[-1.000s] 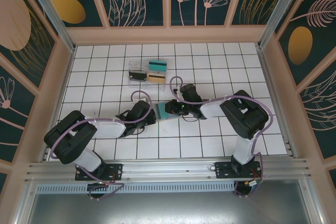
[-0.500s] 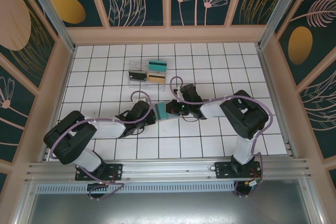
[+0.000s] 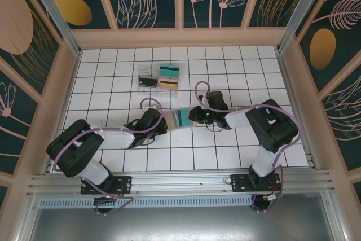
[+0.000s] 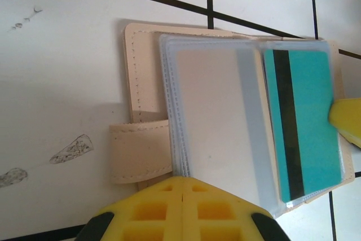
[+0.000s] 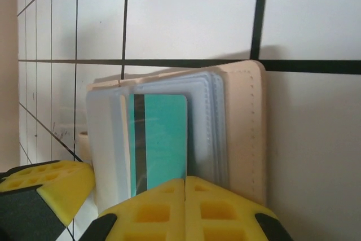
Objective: Take the credit cards out of the card holder
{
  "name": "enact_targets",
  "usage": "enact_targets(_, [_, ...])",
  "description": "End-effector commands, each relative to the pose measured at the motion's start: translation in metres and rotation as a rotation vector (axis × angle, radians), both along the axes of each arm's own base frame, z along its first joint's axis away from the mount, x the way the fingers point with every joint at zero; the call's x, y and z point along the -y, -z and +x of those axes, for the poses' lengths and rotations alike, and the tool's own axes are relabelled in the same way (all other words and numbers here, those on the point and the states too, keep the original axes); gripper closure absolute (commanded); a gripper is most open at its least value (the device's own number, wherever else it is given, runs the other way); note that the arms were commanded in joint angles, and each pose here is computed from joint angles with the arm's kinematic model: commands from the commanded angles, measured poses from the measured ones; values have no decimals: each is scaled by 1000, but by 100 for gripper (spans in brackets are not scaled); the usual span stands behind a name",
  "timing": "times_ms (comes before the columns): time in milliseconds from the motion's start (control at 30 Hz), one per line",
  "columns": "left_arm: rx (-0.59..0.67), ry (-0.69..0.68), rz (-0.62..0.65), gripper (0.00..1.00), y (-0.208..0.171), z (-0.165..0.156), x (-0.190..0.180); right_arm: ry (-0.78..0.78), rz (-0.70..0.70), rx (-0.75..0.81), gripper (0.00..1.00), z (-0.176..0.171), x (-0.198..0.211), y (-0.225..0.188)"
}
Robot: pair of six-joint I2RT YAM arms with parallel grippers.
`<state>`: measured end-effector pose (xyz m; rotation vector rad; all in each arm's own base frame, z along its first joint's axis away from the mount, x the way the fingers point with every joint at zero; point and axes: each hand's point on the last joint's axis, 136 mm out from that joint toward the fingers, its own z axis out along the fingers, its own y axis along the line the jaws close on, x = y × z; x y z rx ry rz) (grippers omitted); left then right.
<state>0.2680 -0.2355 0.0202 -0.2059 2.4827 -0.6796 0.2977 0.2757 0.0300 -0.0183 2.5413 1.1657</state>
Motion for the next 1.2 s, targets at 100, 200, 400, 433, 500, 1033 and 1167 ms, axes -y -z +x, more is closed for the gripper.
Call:
enact_targets(100, [-12,-1,28,95,2,-5,-8,18,16,54,100,3,21,-16])
enact_targets(200, [5,0,14,94,-6,-3,-6,11,29,100,100,4,22,-33])
enact_targets(400, [94,-19,-55,59,-48,4,-5,-21,17,228,100,9,21,-78])
enact_targets(433, [114,-29,-66,52,-57,5,-7,-22,1,257,100,12,22,-87])
enact_targets(500, [156,-49,-91,43,-73,5,-11,-39,-34,315,100,16,20,-104])
enact_targets(1033, [408,-285,-219,1,-126,-27,-94,-323,-435,943,100,74,-49,-214])
enact_targets(1167, [411,-289,-241,1,-123,-34,-101,-438,-580,1034,100,90,-73,-216])
